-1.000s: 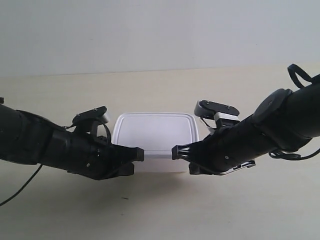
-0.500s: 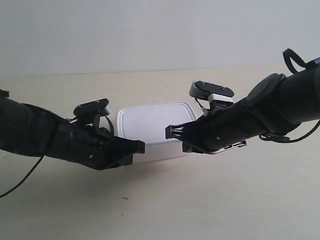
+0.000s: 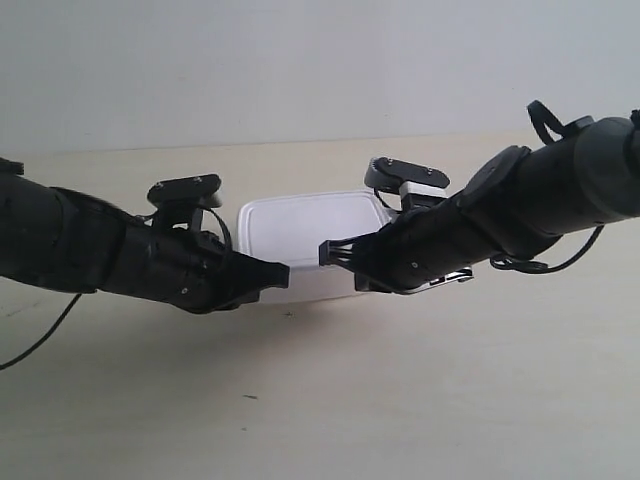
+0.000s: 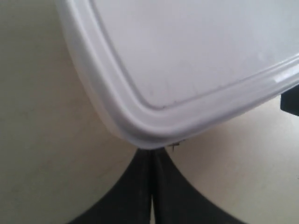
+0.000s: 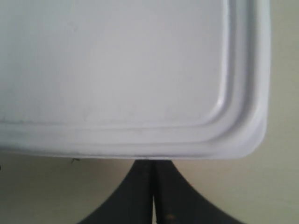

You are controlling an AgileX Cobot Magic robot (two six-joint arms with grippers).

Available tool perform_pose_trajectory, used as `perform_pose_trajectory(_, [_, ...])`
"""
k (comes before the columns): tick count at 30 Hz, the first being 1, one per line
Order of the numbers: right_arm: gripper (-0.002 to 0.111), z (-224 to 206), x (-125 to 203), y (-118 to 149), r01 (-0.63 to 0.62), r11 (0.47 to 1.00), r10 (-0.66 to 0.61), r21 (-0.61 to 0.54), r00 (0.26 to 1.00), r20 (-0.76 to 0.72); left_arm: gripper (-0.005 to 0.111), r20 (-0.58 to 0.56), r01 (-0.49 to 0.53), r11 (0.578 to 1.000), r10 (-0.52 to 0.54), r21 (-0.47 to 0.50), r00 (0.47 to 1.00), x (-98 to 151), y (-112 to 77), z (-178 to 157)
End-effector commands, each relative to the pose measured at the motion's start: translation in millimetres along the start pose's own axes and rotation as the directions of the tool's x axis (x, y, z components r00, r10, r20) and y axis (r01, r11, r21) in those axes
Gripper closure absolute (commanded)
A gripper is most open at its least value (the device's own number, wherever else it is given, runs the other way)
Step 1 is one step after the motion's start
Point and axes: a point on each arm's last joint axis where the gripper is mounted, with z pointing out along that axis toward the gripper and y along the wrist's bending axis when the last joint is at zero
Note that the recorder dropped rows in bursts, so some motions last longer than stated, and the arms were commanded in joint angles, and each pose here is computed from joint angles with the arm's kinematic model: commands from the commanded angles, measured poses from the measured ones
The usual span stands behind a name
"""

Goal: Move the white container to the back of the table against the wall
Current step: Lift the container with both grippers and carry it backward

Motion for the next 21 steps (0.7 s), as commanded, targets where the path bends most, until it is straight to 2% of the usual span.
perform_pose_trajectory(1, [0.108,6,-8,2,0.002,1.0,-0.001,-0.003,1.0,0.017,0.107,0.016,-0.027,0.999,0.028,-0.032,0.999,-3,-0.2,0])
perform_pose_trajectory(13, [0.108,14,-23,7,0.006,1.0,-0.006,-0.019,0.999,0.044,0.107,0.014,-0.041,0.998,0.042,-0.055,0.999,-11,2.0,22])
perform_pose_trajectory(17, [0.108,17,-29,9,0.009,1.0,-0.008,-0.023,0.998,0.062,0.107,0.029,-0.049,0.992,0.053,-0.115,0.998,-13,7.3,23])
perform_pose_trajectory(21, [0.108,21,-36,8,0.005,1.0,-0.003,-0.026,0.998,0.07,0.107,0.038,-0.049,0.991,0.054,-0.128,0.998,-17,10.3,23])
